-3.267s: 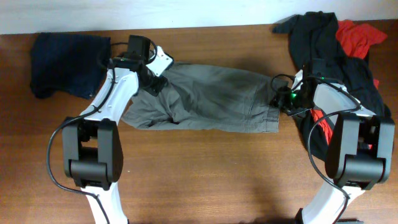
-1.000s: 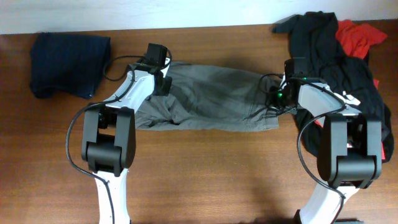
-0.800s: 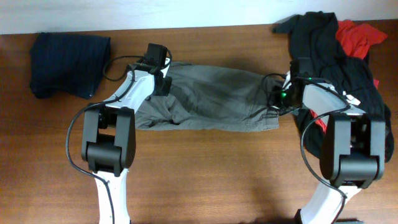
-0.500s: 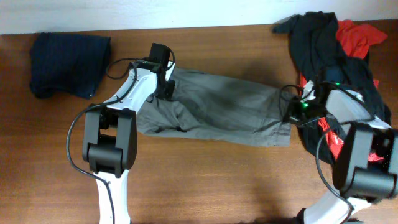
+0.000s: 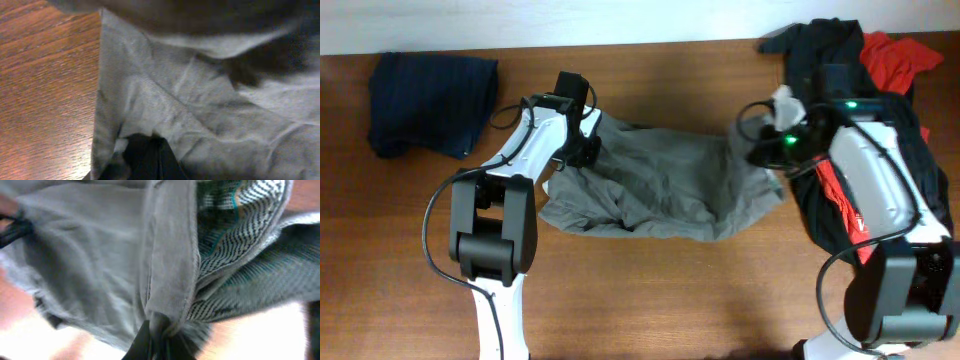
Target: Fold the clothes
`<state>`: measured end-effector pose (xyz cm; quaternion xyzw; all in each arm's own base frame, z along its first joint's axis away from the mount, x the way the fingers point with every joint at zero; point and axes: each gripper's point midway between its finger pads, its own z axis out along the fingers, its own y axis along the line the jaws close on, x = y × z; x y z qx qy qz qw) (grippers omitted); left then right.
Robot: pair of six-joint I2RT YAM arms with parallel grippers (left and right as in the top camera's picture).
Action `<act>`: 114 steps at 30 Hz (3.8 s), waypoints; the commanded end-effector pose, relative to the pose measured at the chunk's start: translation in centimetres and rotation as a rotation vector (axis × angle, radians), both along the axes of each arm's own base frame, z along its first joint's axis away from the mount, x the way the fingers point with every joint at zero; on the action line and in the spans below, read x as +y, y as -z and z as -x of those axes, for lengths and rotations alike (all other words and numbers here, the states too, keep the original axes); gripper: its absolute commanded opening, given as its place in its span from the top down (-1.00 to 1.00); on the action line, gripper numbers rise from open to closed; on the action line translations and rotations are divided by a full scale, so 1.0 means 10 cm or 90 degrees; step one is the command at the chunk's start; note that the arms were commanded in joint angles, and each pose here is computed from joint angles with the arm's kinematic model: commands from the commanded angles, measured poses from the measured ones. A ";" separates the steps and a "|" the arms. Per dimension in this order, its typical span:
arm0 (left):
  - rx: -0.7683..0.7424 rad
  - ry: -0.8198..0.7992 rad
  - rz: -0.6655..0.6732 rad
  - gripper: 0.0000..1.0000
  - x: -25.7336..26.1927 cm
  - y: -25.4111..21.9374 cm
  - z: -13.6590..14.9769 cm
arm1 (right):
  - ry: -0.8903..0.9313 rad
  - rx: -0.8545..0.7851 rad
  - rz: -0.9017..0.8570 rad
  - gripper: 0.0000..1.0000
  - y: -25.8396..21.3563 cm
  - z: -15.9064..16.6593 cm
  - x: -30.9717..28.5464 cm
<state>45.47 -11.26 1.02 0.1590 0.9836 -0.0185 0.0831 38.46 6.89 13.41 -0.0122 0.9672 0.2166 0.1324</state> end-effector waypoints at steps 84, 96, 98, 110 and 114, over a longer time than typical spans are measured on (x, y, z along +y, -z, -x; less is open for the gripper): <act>0.069 0.173 0.401 0.99 -0.02 0.26 0.31 | -0.123 -0.275 -0.087 0.92 -1.29 -0.16 1.39; 0.071 0.180 0.401 0.99 -0.07 0.26 0.32 | -0.216 -0.219 -0.108 0.92 -0.42 -0.21 2.49; 0.071 0.180 0.401 0.99 -0.07 0.26 0.32 | -0.230 -0.217 -0.110 0.92 -0.35 -0.17 2.60; 0.055 0.072 0.367 0.88 0.61 -0.29 -0.01 | -0.272 -0.264 -0.133 -0.18 -0.70 -0.08 2.73; 0.022 0.047 0.319 0.79 0.96 -0.62 -0.17 | -0.250 -0.263 -0.128 -0.18 -0.87 -0.12 2.55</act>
